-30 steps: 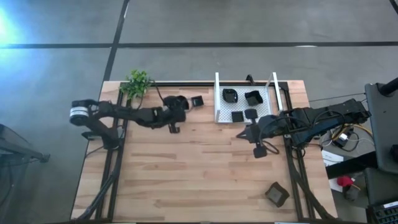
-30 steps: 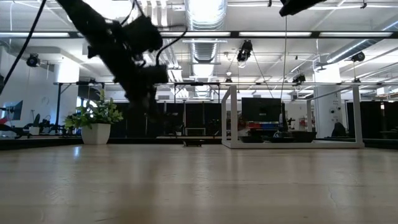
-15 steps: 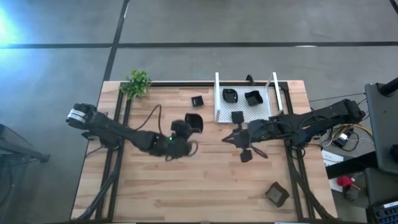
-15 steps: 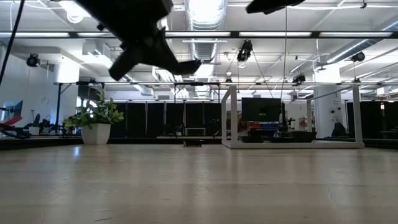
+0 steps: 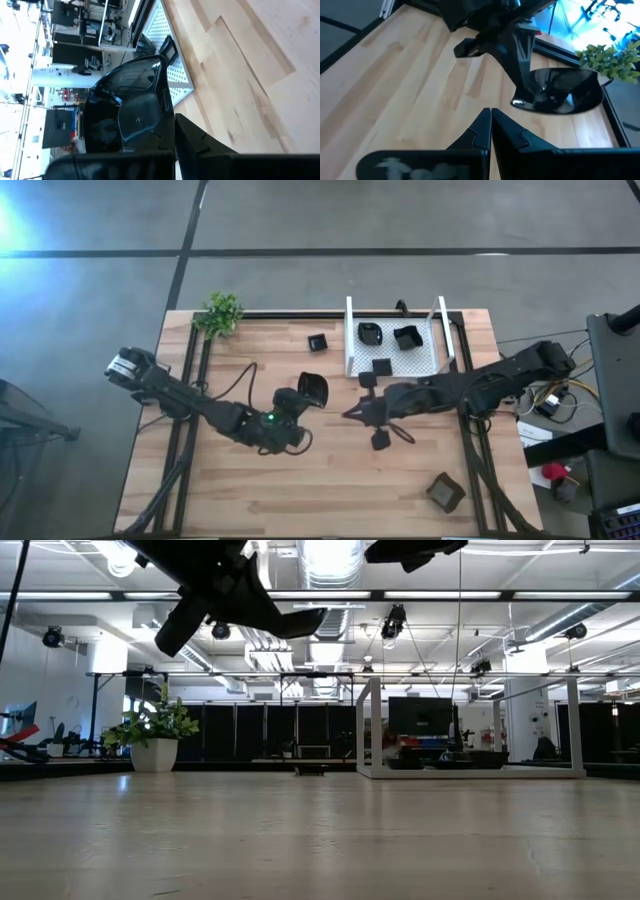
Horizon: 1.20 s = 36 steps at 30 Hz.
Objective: Pick & Place Mini shaped plates
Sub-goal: Stack the leaf shaped plate on top of the other leaf shaped plates on the shelf
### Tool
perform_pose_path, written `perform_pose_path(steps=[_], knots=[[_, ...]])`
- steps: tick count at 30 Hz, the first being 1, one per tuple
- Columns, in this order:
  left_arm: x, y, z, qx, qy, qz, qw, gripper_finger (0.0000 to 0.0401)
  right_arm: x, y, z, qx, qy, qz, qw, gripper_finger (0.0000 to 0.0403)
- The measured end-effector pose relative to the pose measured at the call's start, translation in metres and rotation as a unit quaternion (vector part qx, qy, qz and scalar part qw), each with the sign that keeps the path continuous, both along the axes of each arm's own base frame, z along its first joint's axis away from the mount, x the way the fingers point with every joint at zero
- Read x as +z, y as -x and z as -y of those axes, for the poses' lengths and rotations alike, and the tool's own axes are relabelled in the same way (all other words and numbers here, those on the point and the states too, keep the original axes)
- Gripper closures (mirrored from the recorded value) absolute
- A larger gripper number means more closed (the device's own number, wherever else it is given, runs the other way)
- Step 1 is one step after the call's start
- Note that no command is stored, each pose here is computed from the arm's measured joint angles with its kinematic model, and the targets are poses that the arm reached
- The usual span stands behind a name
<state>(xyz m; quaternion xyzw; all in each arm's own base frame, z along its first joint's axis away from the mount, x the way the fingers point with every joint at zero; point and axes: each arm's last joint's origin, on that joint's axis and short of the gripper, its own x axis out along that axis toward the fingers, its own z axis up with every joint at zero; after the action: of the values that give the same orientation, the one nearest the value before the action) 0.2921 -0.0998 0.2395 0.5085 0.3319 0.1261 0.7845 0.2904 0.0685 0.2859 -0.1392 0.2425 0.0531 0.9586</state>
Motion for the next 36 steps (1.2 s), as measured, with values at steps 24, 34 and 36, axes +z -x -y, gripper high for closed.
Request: perform_pose_path(steps=[24,34,36], knots=[[-0.027,-0.010,0.004,0.011,-0.077,-0.062,0.995,0.0401,0.001,-0.042,0.001,-0.137,0.021,0.022,0.990,0.0296],[-0.026,-0.009,0.004,0.015,-0.096,-0.066,0.993,0.0401,-0.010,-0.052,0.024,-0.208,-0.031,0.018,0.978,0.0313],[-0.025,-0.010,0.004,0.015,-0.096,-0.066,0.993,0.0401,-0.011,-0.053,0.026,-0.211,-0.030,0.017,0.977,0.0317]])
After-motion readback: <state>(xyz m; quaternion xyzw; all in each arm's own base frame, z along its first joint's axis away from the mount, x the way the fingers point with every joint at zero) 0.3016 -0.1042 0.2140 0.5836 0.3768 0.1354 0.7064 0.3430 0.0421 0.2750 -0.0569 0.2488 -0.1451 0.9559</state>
